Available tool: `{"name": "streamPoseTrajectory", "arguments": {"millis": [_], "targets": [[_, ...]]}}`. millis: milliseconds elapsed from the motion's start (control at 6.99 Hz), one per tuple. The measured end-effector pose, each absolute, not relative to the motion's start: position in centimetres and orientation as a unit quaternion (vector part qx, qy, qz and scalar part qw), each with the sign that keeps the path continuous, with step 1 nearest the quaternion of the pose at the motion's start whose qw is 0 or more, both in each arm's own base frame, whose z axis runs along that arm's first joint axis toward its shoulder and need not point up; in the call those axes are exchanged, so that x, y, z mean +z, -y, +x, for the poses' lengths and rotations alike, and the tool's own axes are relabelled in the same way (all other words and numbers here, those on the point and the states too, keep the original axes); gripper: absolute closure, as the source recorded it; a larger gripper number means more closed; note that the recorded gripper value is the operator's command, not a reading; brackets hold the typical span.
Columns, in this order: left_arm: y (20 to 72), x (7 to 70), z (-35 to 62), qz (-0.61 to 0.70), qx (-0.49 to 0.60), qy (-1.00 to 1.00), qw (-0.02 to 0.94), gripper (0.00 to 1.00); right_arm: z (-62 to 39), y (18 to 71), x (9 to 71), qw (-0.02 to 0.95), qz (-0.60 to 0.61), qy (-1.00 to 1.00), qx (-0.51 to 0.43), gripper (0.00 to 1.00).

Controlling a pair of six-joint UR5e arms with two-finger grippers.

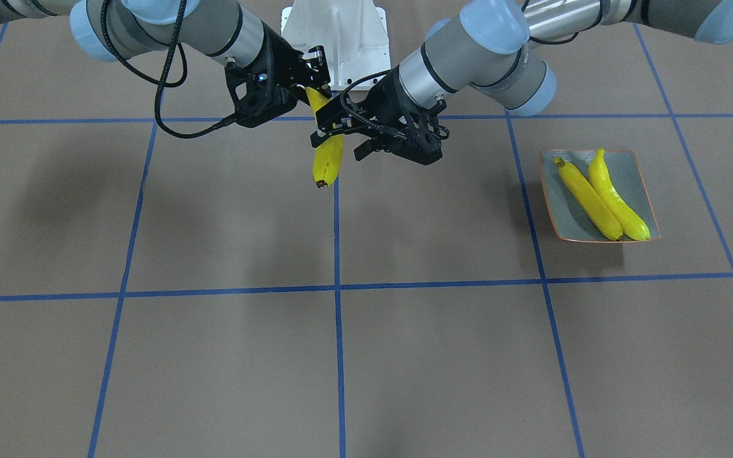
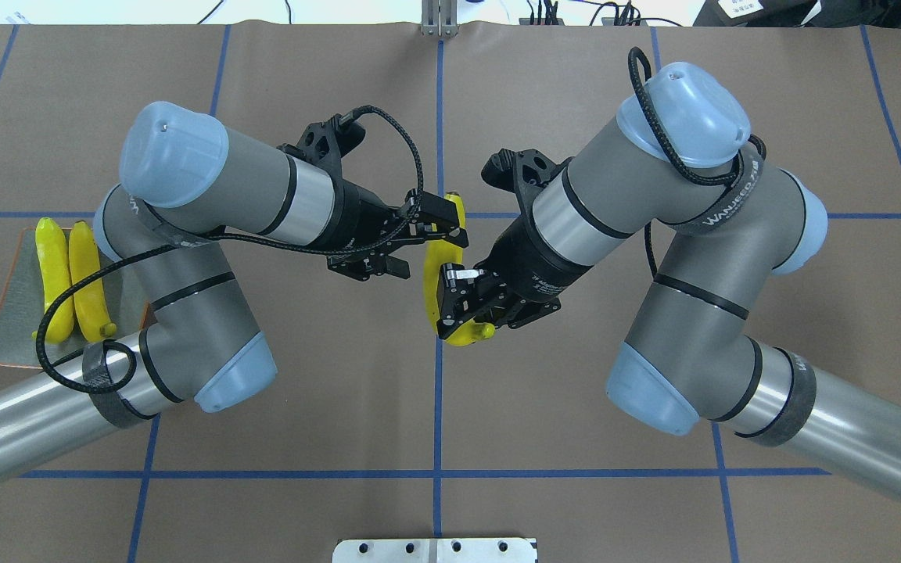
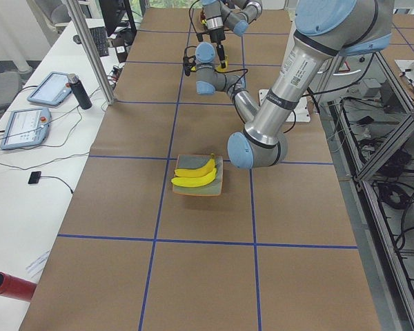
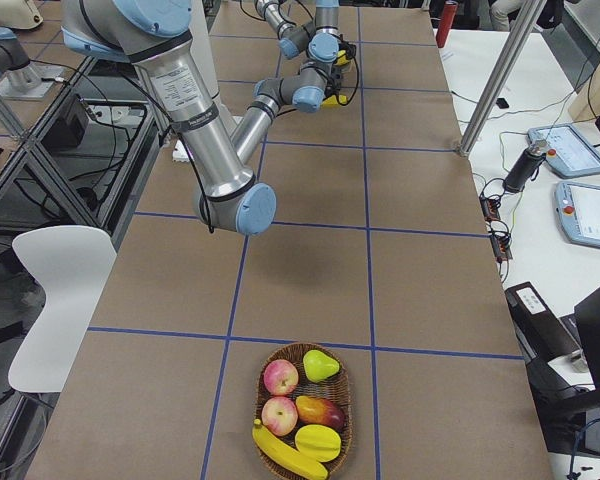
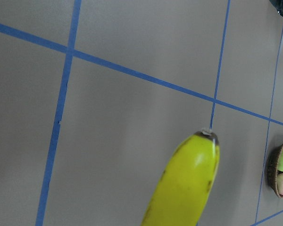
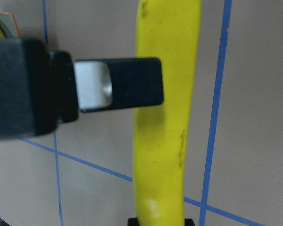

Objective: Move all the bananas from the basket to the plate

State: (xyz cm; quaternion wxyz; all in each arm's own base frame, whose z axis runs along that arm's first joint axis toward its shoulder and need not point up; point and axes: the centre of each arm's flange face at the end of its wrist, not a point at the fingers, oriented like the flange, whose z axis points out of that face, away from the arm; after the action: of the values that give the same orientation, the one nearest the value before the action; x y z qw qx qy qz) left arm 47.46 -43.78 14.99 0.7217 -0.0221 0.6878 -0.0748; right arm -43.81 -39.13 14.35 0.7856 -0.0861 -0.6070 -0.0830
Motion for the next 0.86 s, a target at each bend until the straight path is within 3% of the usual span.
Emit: {"name": "streamPoseTrajectory", "arguments": {"millis": [286, 572, 716, 859], "targets": [[43.1, 15.1, 48.2, -0.025, -0.072, -0.687, 0.723, 0.18, -43.8, 39.1, 14.3, 0.785, -0.086, 0.607, -0.084, 1.00], [42.6, 15.1, 48.7, -0.029, -0.068, -0.687, 0.723, 0.43, -43.8, 39.0, 14.4, 0.785, -0.086, 0.607, -0.084, 1.00], [42.2, 15.1, 49.0, -0.031, -0.066, -0.687, 0.723, 0.90, -43.8, 39.0, 14.5, 0.785, -0.087, 0.607, -0.085, 1.00], [41.9, 15.1, 49.3, -0.034, -0.063, -0.687, 0.723, 1.00, -43.9, 39.0, 14.8, 0.785, -0.086, 0.607, -0.087, 1.00]]}}
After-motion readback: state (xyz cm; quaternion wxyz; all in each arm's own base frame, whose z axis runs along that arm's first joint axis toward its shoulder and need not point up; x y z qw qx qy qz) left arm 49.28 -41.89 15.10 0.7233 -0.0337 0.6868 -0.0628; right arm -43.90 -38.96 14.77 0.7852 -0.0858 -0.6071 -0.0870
